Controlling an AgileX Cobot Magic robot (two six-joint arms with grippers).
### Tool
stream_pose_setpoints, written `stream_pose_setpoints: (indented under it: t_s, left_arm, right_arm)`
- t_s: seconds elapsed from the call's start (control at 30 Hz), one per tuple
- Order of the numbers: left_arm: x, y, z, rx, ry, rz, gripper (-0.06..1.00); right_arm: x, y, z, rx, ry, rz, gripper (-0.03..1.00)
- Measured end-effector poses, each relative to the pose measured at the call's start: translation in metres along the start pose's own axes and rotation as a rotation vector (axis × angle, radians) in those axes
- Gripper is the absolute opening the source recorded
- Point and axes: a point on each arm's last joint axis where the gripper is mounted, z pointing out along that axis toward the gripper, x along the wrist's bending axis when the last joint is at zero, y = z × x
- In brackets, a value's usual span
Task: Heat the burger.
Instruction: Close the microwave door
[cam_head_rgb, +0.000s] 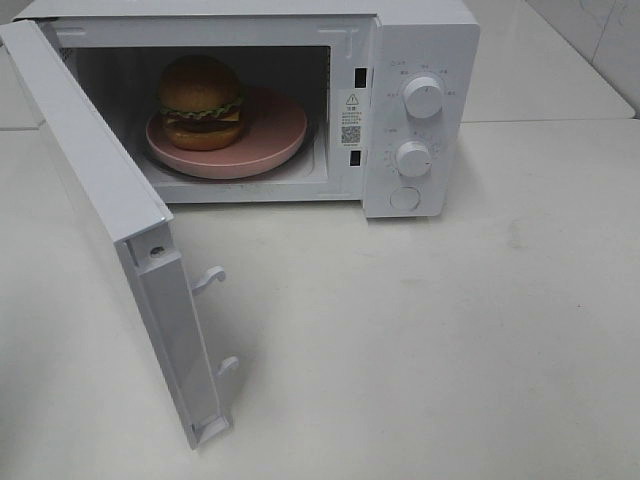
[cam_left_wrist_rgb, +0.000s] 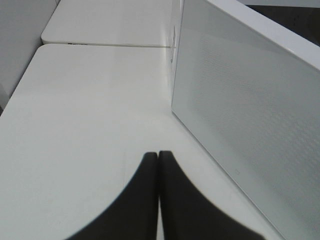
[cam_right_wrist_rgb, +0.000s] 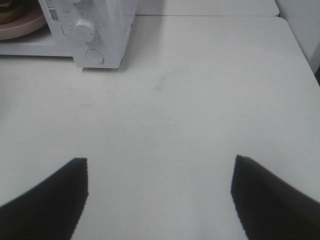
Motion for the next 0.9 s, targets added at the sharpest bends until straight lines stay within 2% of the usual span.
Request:
stream_pose_setpoints:
  t_s: [0.17,0.27,0.4,0.47,0.6,0.63,0.67,0.77,0.8,0.87,0.9]
  left_arm:
    - [0.003,0.000,0.026,-0.063,0.011,-0.016,0.00]
    - [0.006,-0.006,0.049,-0.178,0.033,-0.021,0.00]
    - [0.008,-0.009,0.055,-0.227,0.042,-0.022,0.00]
    - [0.010,-0.017,0.068,-0.304,0.059,0.001,0.00]
    - [0.010,-0.019,0.073,-0.329,0.063,0.027,0.00]
    - [0.010,-0.021,0.080,-0.346,0.059,0.061,0.00]
    - [0.009,-0.023,0.087,-0.337,0.044,0.096,0.00]
    - [0.008,-0.024,0.092,-0.327,0.033,0.114,0.00]
    - [0.005,-0.026,0.100,-0.305,0.006,0.148,0.00]
    - [0.004,-0.028,0.105,-0.290,-0.011,0.160,0.00]
    - [0.001,-0.031,0.113,-0.268,-0.045,0.172,0.00]
  right_arm:
    - [0.000,0.000,0.000,0.000,0.000,0.000,0.77]
    - [0.000,0.000,0.000,0.000,0.000,0.000,0.77]
    - [0.000,0.000,0.000,0.000,0.000,0.000,0.77]
    - [0.000,0.000,0.000,0.000,0.000,0.000,0.77]
    - [0.000,0.000,0.000,0.000,0.000,0.000,0.77]
    - [0.000,0.000,0.000,0.000,0.000,0.000,0.77]
    - [0.000,0.000,0.000,0.000,0.000,0.000,0.77]
    - [0.000,0.000,0.000,0.000,0.000,0.000,0.77]
    - [0.000,0.000,0.000,0.000,0.000,0.000,0.77]
    - [0.000,0.000,0.000,0.000,0.000,0.000,0.77]
    - [0.000,0.000,0.000,0.000,0.000,0.000,0.77]
